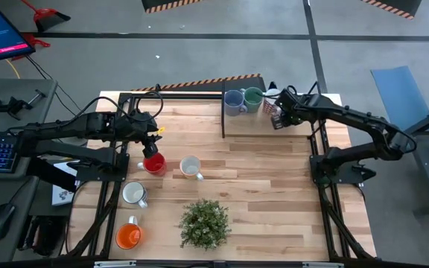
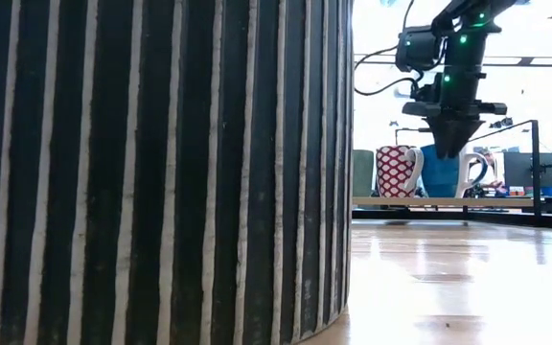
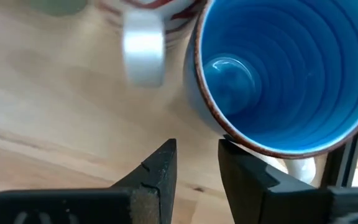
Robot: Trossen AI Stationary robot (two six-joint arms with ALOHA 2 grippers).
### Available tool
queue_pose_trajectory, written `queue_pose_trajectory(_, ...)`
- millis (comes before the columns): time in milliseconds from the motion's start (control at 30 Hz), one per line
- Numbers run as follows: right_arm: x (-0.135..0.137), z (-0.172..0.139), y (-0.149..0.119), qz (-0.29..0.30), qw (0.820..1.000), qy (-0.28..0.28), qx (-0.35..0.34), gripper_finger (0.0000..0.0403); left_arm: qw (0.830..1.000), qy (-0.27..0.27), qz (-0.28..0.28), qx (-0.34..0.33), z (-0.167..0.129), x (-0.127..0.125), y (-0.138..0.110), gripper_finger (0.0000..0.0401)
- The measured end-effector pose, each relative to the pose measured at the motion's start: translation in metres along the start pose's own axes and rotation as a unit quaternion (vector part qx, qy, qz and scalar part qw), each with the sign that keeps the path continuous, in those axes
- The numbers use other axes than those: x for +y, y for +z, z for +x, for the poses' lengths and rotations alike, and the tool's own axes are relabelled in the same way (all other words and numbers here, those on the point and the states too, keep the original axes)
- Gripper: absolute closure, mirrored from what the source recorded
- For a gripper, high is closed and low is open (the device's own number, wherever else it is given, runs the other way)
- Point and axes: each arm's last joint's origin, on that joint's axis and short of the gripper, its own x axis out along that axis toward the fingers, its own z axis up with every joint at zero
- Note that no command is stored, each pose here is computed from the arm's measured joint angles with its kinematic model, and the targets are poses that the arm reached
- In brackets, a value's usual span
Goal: Place coffee mugs
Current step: Put the blue mug on the shelf
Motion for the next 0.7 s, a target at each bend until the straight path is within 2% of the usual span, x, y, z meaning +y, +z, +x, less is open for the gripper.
queue_pose_trajectory(467,-0.014,0.004,0.008,0.035,0.999,-0.029,-0.009,0.0297,1.000,0.000,0.001,0.000,0.000,0.000,0.000,0.0254)
queue_pose_trajectory(700,-0.013,0.005,0.014,0.047,0.998,-0.016,-0.029,0.0297,1.000,0.000,0.001,0.000,0.000,0.000,0.000,0.0254)
